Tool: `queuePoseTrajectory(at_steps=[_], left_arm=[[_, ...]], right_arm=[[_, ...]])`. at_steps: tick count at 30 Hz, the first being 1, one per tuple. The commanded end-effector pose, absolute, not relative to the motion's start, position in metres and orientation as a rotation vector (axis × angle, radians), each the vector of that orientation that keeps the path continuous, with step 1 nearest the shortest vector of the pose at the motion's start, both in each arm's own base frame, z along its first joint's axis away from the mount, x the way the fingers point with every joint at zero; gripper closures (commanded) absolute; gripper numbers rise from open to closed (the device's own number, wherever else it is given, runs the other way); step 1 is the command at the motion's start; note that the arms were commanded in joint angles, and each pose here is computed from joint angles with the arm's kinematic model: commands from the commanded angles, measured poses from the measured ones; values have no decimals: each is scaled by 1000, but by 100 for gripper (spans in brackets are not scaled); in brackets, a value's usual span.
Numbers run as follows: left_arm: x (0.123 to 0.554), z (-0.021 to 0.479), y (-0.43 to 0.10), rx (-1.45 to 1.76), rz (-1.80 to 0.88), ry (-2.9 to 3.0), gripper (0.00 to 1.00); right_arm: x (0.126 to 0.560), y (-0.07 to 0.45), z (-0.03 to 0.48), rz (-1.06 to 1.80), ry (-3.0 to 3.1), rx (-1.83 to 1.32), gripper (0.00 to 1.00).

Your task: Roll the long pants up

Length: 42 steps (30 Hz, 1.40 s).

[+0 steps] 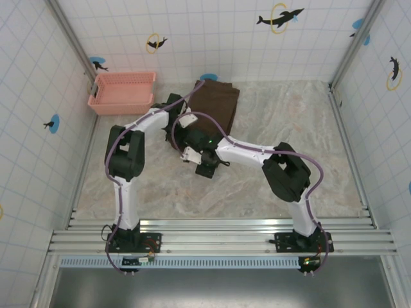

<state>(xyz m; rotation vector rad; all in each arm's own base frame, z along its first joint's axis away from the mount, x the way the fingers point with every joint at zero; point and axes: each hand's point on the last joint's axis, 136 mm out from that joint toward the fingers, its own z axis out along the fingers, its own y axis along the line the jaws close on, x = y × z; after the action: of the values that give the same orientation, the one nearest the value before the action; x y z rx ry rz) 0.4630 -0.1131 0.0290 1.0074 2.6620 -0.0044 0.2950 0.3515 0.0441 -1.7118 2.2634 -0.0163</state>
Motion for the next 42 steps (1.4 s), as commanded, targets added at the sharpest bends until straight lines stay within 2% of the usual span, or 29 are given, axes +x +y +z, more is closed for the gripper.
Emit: queuePoseTrajectory(at_steps=[1,8,11,18,20,26,37,42], left_arm=[[429,8,-96,1002,-38,2800,3],[417,10,-91,949,-130,2817,3],[414,12,-90,931,-161,2815,3],[413,30,-95,898,-241,2778,3],[415,40,-95,879,-269,2761,3],[420,69,-87,809,-303,2746,3],[428,147,-63,761,-129,2687,2],[410,155,-59,810,-94,2665,3]], right_arm=[[320,356,28,-148,2187,-1682,31],[346,348,-6,-323,2177,-1657,33],[354,347,-12,-355,2168,-1655,37],[361,342,-12,-228,2214,-1669,65],[360,340,-9,-162,2227,-1681,68],[337,349,16,194,2260,-1731,79],[259,379,67,947,2411,-1646,82],[239,390,95,1310,2493,-1547,82]])
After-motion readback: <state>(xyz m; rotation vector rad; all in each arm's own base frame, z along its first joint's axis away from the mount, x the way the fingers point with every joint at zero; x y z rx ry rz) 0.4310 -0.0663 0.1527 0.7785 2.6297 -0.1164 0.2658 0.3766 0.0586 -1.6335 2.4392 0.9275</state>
